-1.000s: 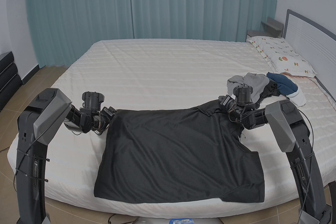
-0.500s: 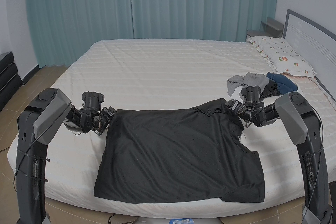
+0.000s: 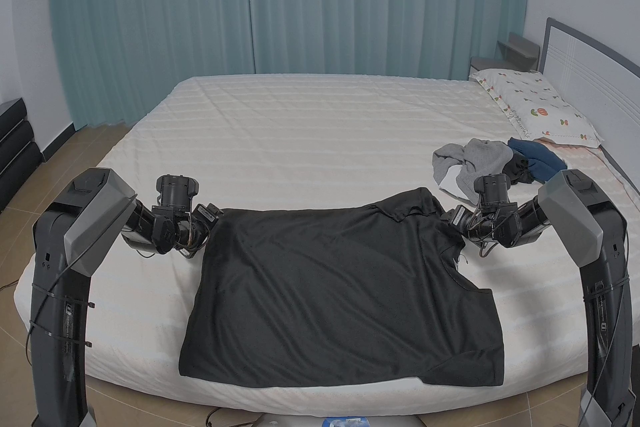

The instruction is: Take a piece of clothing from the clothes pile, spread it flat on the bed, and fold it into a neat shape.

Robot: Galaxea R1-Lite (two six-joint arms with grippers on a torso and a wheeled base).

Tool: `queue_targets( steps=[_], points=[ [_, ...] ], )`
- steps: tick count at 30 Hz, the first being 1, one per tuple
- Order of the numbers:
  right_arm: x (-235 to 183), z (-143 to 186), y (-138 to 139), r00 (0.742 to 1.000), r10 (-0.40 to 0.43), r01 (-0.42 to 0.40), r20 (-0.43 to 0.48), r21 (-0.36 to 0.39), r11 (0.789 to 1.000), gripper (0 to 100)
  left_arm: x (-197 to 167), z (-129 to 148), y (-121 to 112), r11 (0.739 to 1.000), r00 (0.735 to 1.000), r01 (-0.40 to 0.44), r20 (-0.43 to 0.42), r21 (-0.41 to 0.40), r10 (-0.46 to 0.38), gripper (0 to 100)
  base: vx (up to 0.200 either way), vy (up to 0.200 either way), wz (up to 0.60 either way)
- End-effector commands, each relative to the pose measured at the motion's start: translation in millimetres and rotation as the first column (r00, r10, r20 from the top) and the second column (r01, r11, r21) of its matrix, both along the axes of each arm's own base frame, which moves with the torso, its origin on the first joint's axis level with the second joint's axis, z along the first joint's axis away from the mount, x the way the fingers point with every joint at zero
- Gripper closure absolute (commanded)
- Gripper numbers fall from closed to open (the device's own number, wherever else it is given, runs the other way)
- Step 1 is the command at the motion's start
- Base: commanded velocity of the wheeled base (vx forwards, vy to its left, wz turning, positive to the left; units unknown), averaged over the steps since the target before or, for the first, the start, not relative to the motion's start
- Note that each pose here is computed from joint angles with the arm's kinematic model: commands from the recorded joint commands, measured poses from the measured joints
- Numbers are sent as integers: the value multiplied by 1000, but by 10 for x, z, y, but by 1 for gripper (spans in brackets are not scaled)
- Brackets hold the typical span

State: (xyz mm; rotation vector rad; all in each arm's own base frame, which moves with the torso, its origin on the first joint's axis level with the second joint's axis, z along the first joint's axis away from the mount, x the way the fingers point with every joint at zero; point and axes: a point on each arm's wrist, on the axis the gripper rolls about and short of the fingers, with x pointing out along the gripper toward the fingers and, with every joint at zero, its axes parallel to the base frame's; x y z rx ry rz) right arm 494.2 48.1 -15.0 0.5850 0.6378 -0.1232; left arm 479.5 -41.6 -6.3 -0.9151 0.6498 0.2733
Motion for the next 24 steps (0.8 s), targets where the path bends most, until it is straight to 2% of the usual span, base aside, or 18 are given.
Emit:
queue_targets(
  steps=[1,8,15,24],
  points=[
    [2,-86,-3,1000,2,-2,-14,2,1000,100,7,10,-1,1000,1000,1,5,-2,-1,0,0,0,0],
    [55,-35,-6,1000,-3,3,13,9,1000,100,17,17,-2,1000,1000,1,10,-2,-1,0,0,0,0],
    [145,132,-78,993,-39,36,115,28,999,100,33,24,-3,1000,1000,1,16,-1,-1,0,0,0,0],
    [166,254,-176,984,-67,65,165,14,998,100,92,-5,-7,1000,999,16,29,23,-17,0,0,0,0]
  ],
)
